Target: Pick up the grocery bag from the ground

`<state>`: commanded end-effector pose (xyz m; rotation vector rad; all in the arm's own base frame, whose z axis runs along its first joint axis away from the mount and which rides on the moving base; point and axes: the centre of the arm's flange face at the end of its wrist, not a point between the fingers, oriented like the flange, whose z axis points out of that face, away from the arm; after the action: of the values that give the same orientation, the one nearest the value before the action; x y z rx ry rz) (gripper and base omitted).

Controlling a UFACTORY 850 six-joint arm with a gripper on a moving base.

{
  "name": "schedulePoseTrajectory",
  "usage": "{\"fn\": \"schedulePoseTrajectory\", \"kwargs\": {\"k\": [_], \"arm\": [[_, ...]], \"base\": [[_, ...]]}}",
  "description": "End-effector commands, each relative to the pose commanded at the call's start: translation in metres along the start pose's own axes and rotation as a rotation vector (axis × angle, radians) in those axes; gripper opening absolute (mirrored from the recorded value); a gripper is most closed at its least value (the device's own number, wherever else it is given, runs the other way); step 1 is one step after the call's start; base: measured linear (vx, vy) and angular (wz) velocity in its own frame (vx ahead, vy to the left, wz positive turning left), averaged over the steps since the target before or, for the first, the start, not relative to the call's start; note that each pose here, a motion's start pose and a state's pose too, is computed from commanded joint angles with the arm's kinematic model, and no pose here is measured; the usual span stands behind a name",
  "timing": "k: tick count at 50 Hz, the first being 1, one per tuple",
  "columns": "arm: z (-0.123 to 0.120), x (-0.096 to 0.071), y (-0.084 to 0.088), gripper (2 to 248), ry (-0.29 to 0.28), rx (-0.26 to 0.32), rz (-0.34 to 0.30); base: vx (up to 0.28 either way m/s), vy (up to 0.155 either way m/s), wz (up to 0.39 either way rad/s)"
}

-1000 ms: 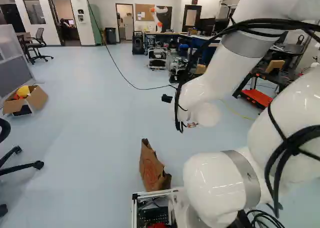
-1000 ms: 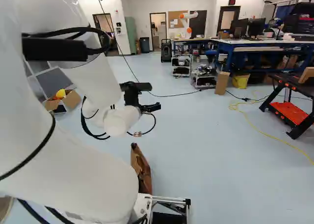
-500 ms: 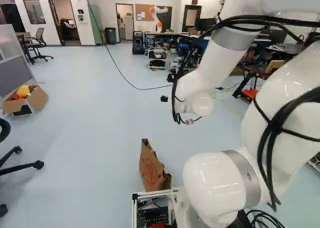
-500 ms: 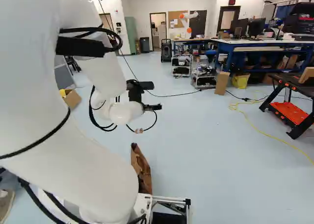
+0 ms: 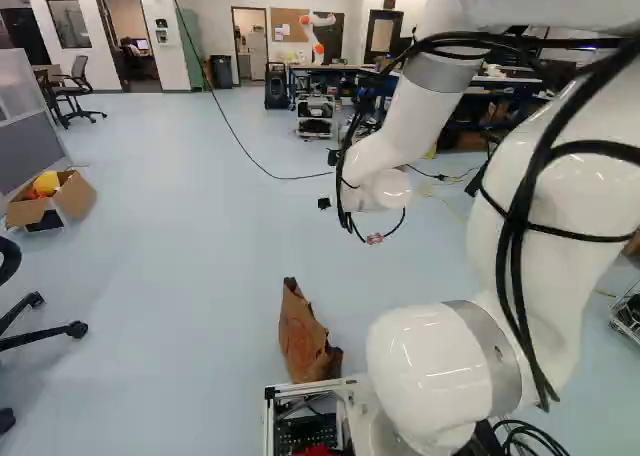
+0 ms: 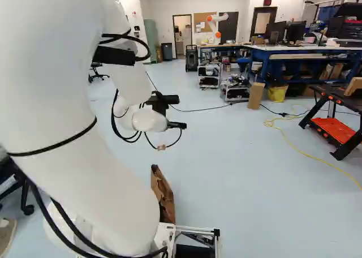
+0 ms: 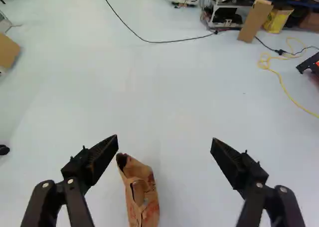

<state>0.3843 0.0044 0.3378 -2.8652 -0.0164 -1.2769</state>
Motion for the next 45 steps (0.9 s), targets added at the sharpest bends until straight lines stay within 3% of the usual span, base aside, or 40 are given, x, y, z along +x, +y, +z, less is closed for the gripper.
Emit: {"fn": "schedulePoseTrajectory", "kwargs": {"k": [24,45], "arm": [[0.068,-0.026,-0.007,247,-0.336,0.014,-0.021],[0.117,-0.061,-0.042,247,-0.584,0.059,-0.104]], "base": [[0.000,0.000,0.000],[0.000,0.000,0.000]]}}
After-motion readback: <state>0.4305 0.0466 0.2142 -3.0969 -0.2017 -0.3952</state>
